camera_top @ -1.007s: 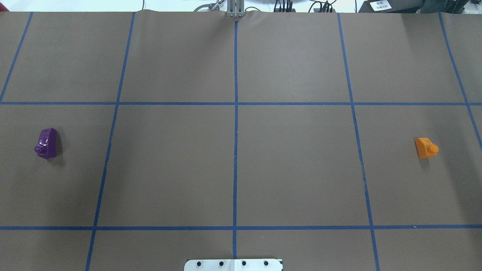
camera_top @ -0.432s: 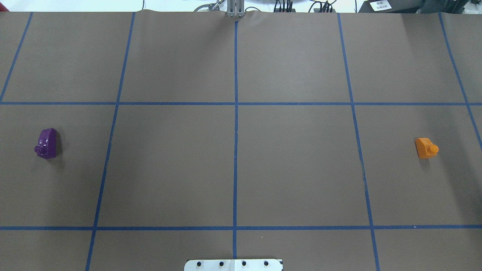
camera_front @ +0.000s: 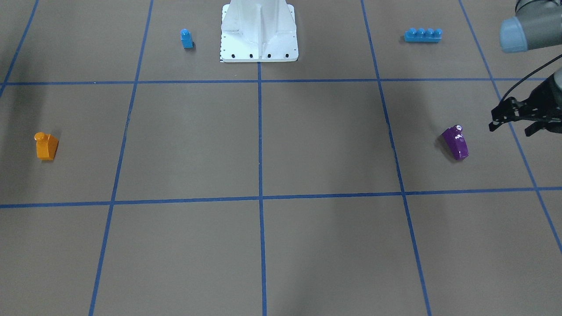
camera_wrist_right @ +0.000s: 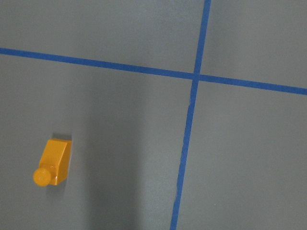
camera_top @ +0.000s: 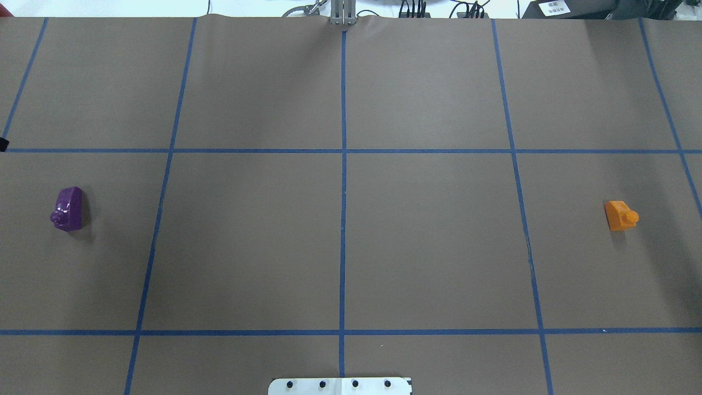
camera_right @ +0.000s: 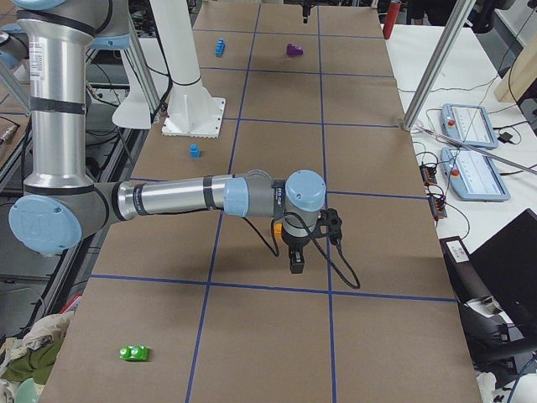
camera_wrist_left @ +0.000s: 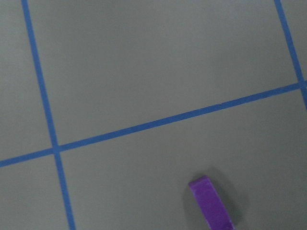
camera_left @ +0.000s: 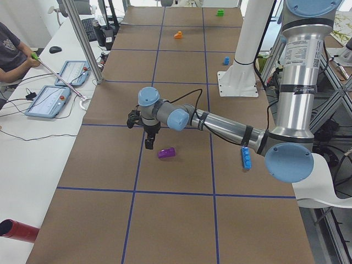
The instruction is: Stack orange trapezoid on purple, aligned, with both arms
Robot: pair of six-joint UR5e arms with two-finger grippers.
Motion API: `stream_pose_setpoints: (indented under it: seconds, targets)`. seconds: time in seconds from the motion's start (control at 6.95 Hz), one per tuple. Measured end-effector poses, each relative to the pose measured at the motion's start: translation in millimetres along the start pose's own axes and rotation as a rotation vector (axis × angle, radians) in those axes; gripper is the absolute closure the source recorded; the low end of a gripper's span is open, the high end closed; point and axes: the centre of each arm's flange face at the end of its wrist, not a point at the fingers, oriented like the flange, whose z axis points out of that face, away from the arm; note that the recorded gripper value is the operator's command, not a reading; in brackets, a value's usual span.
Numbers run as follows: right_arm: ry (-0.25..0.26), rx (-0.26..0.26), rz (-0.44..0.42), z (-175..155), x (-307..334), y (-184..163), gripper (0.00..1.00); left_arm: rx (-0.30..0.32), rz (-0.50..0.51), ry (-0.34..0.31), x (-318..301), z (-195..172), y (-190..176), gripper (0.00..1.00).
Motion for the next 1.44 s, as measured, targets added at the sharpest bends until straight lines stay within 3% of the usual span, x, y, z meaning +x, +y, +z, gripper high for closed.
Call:
stream_pose_setpoints:
  seconds: [0.29,0.86,1.01,1.15,1.29,1.44]
  targets:
    - [-0.001,-0.01,0.006,5,-4,-3,0.0,0.018,-0.113,-0.028,35,56,36,0.0]
    - [-0.017,-0.007,0.004,4,-9,-8,0.0,-0.021,-0.137,-0.112,37,119,57,0.01]
    - [-0.022,-0.006,0.004,4,-10,-9,0.0,-0.028,-0.142,-0.12,33,125,56,0.11]
    - [-0.024,-0.005,0.003,3,-10,-9,0.0,-0.031,-0.146,-0.122,30,130,55,0.42]
    - [-0.025,-0.004,0.001,3,-11,-9,0.0,-0.032,-0.147,-0.121,28,133,55,0.83]
    - [-0.026,-0.003,0.0,2,-12,-9,0.0,-0.035,-0.147,-0.117,29,134,54,1.0]
